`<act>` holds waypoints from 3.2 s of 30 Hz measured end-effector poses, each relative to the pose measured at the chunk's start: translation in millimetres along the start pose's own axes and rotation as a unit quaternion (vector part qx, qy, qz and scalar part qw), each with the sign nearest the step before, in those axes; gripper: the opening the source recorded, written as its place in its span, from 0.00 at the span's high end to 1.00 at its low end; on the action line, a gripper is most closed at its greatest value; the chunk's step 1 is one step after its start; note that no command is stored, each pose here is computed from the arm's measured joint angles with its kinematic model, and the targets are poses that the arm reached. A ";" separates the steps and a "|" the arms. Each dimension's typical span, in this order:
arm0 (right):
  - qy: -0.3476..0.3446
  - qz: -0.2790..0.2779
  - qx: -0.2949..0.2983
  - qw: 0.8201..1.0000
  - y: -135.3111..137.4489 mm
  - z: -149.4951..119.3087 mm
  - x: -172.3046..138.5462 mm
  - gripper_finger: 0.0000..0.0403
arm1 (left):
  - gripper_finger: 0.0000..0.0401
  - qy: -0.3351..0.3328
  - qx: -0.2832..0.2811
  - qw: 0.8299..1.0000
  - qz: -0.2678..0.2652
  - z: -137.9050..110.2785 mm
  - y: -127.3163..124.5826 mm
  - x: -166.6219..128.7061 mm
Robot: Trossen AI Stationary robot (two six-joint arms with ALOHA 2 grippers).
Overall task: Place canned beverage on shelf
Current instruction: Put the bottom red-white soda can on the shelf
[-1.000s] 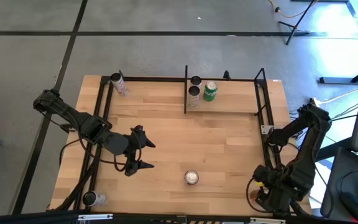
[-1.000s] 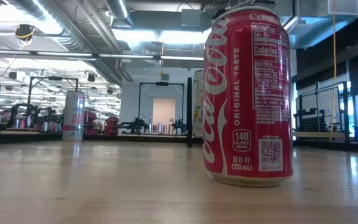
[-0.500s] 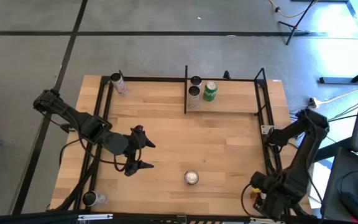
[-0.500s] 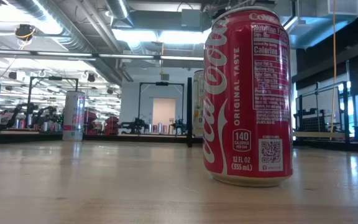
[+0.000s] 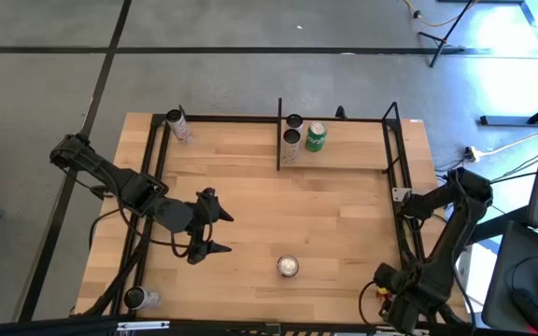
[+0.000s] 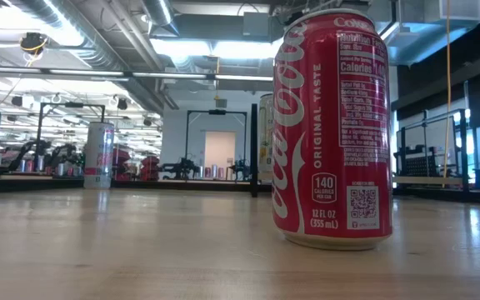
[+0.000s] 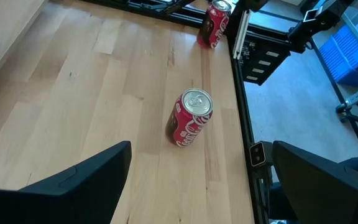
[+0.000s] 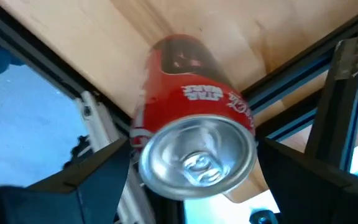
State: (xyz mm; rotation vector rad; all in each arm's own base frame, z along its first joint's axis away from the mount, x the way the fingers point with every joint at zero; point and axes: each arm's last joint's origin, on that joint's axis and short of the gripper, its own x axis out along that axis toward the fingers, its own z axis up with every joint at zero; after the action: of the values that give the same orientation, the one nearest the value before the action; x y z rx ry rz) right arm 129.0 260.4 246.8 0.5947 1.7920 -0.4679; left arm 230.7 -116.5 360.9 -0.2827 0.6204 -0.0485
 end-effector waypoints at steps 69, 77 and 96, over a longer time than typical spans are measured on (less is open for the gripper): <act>-0.086 -0.037 -0.129 0.987 -92.3 243.7 -50.3 0.27 | 0.06 0.003 -0.017 1.000 -0.005 -0.1 -0.3 0.0; -0.121 -0.028 -0.139 0.982 -88.6 235.7 -71.4 0.12 | 0.06 0.003 -0.014 1.000 -0.005 -0.1 -0.2 0.0; -0.380 0.064 -0.106 0.917 -124.7 194.0 -76.5 0.08 | 0.06 0.002 -0.004 1.000 -0.003 0.0 -0.1 0.0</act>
State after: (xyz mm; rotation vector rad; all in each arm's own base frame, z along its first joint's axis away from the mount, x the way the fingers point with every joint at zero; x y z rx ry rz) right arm 218.2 35.3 266.6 0.3071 1.0309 -0.3411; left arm 230.7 -116.6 360.9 -0.2928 0.6234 -0.0527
